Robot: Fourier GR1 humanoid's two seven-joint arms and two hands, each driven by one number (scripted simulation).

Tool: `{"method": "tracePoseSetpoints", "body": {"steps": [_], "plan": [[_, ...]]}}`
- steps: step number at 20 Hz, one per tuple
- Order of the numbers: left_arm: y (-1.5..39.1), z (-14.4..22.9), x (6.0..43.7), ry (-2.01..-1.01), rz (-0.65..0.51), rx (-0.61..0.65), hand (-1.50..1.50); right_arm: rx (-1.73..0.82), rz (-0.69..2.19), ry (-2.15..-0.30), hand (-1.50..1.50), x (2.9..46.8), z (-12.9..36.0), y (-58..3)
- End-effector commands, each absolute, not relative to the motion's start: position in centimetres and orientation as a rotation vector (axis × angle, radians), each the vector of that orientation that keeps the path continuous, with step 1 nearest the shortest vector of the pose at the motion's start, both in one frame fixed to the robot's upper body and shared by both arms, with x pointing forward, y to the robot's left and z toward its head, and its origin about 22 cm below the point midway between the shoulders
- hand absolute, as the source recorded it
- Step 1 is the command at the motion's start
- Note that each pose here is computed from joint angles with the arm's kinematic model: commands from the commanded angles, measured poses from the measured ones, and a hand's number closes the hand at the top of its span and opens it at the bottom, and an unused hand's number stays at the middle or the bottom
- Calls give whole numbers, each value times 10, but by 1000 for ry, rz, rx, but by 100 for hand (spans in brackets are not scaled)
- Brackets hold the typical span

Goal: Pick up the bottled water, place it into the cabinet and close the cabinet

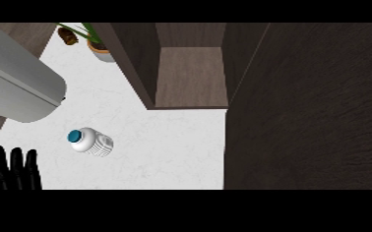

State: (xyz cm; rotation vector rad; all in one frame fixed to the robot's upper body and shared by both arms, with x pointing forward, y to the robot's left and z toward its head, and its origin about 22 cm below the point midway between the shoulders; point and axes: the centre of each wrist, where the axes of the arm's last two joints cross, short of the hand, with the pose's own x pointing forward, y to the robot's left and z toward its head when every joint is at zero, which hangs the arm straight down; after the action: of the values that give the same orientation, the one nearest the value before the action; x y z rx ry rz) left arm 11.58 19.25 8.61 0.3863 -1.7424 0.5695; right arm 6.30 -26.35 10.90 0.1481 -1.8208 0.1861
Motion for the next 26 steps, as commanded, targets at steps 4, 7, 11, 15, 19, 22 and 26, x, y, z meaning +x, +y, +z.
{"method": "tracePoseSetpoints", "body": {"steps": [4,7,11,15,19,22,26], "plan": [[223,45,133,-1684,590,412,-150,173,169,-1895,-150,42,149,-252],[230,28,137,-1644,593,411,-150,194,158,-1895,-150,34,145,-253],[228,-8,131,-1615,592,430,-150,214,167,-1894,-150,23,161,-251],[253,-32,156,-1610,584,394,-150,181,151,-1896,-150,35,144,-250],[264,-74,147,-1581,611,401,-150,193,180,-1882,-150,24,138,-259],[276,-78,164,-1616,640,402,-150,172,192,-1896,-150,19,152,-257],[282,-93,178,-1596,636,407,-150,177,183,-1886,-150,14,140,-270]]}}
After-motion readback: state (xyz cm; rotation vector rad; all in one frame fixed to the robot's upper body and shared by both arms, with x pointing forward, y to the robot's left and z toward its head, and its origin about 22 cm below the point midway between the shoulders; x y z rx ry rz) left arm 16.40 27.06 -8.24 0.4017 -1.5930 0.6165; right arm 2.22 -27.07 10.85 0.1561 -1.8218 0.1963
